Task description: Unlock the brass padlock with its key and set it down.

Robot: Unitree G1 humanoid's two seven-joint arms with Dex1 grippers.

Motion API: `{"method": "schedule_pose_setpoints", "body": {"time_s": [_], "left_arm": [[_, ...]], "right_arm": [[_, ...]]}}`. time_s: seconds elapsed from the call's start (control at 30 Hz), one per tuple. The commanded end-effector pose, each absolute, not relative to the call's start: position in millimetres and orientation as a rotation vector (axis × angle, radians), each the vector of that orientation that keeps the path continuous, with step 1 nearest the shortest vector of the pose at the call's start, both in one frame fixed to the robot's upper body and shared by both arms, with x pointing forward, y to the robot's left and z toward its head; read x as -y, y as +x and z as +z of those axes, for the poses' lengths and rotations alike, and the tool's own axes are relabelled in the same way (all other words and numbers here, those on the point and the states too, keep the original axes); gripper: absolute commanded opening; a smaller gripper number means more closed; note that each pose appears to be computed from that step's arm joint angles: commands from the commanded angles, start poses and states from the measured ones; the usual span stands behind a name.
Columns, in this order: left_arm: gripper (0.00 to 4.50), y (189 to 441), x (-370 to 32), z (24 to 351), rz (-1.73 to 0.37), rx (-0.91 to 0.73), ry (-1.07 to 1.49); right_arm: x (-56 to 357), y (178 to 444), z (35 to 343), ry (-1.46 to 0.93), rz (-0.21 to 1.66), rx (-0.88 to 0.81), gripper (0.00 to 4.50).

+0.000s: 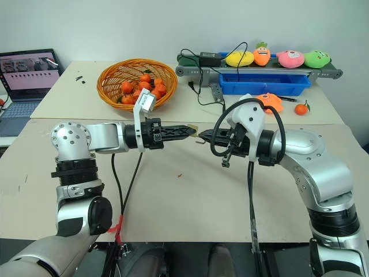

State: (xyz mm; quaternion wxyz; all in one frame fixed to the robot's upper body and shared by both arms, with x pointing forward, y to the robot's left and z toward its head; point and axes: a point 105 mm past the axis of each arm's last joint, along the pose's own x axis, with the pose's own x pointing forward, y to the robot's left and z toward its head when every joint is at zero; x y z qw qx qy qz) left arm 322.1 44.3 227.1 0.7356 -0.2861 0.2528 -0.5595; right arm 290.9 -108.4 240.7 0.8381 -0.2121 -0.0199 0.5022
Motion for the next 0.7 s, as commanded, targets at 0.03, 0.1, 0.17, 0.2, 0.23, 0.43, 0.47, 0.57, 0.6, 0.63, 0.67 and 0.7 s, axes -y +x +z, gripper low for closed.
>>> {"method": "schedule_pose_setpoints", "body": {"time_s": [0.03, 0.1, 0.17, 0.2, 0.23, 0.43, 0.47, 0.57, 0.6, 0.63, 0.67, 0.7], "left_arm": [[0.02, 323, -46, 238, -1.24, -0.512, -0.609], [0.02, 324, -47, 237, -1.232, -0.513, -0.606], [0.02, 324, -48, 234, -1.219, -0.521, -0.594], [0.02, 325, -48, 229, -1.201, -0.535, -0.578], [0.02, 326, -49, 223, -1.177, -0.551, -0.552], [0.02, 326, -53, 179, -1.084, -0.673, -0.45], [0.02, 325, -54, 175, -1.081, -0.683, -0.442], [0.02, 321, -52, 165, -1.085, -0.71, -0.436], [0.02, 321, -50, 160, -1.078, -0.724, -0.445], [0.02, 321, -50, 157, -1.072, -0.733, -0.451], [0.02, 321, -49, 151, -1.058, -0.746, -0.45], [0.02, 322, -49, 148, -1.048, -0.754, -0.448]], "right_arm": [[119, 291, 256, -0.474, 1.027, 0.095, 0.03], [123, 294, 257, -0.485, 1.011, 0.093, 0.03], [128, 296, 258, -0.496, 0.991, 0.093, 0.03], [130, 298, 258, -0.502, 0.98, 0.093, 0.03], [132, 299, 259, -0.508, 0.971, 0.095, 0.03], [137, 302, 267, -0.529, 0.94, 0.112, 0.03], [138, 302, 268, -0.53, 0.938, 0.113, 0.03], [138, 302, 270, -0.533, 0.935, 0.115, 0.03], [138, 302, 271, -0.534, 0.936, 0.116, 0.03], [137, 301, 271, -0.534, 0.937, 0.117, 0.03], [137, 301, 272, -0.535, 0.939, 0.118, 0.03], [136, 301, 272, -0.535, 0.941, 0.118, 0.03]]}}
